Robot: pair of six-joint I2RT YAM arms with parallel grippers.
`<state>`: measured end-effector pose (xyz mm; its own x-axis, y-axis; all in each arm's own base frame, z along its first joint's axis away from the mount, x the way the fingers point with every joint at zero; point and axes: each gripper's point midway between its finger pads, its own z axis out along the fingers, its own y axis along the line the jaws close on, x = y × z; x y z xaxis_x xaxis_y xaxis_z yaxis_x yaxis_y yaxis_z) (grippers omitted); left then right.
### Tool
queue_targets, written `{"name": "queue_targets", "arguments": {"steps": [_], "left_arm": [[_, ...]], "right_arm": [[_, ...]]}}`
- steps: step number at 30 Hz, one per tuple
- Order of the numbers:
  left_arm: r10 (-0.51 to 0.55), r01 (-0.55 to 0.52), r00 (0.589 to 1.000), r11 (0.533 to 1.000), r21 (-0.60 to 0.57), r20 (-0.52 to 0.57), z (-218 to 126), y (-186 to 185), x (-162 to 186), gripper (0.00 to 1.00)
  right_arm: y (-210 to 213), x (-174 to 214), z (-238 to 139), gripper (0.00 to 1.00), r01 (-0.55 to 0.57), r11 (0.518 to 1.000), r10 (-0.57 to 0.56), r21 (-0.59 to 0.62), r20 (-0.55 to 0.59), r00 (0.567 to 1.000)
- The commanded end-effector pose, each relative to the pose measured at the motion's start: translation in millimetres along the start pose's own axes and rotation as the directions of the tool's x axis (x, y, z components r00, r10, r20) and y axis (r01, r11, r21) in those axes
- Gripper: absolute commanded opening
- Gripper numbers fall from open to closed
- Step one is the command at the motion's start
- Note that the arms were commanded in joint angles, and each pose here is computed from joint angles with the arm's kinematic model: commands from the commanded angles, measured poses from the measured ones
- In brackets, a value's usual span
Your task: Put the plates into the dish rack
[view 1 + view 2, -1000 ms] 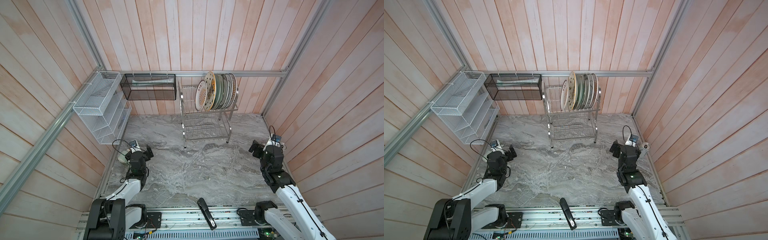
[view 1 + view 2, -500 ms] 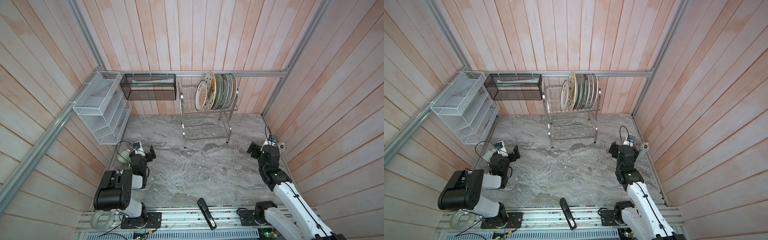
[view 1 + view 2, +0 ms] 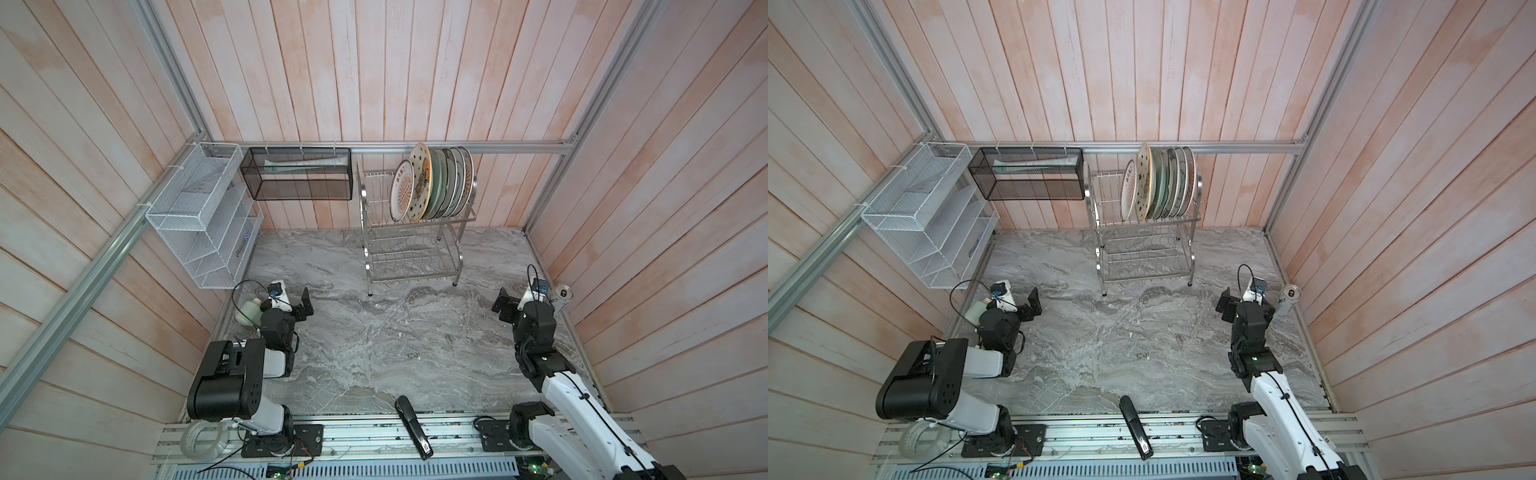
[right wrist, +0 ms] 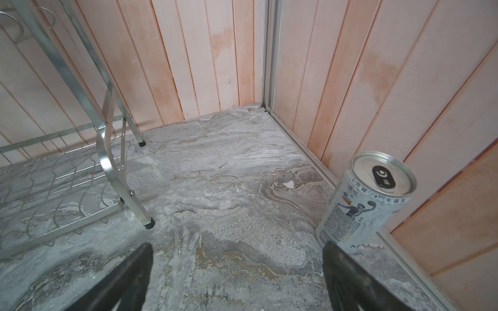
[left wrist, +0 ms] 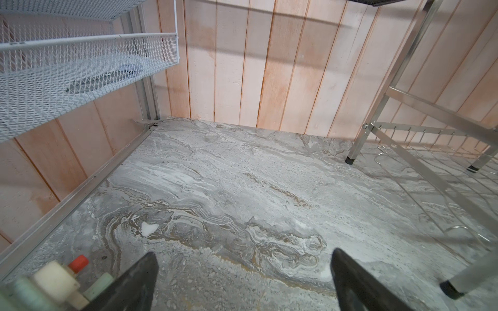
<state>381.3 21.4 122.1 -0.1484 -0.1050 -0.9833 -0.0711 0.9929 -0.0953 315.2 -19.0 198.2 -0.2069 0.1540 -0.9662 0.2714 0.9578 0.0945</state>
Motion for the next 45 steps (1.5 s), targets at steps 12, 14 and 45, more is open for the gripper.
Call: {"name": "queue_targets", "arguments": {"steps": [12,14,45], "left_arm": [[0.072,-0.072,0.997,0.997,-0.008,0.009,6.1,-8.3,-6.5,1.0],[0.072,-0.072,0.997,0.997,-0.008,0.007,6.1,-8.4,-5.8,1.0],[0.076,-0.075,0.997,0.997,-0.009,0.007,6.1,-9.3,-5.9,1.0]], "right_arm": [[4.2,19.7,25.8,0.98,0.092,0.994,-0.085,-0.061,0.108,0.991],[5.3,26.3,33.1,0.98,0.091,0.993,-0.083,-0.078,0.098,0.992],[4.3,57.4,77.1,0.98,0.099,0.98,-0.084,-0.173,0.092,0.992]]}}
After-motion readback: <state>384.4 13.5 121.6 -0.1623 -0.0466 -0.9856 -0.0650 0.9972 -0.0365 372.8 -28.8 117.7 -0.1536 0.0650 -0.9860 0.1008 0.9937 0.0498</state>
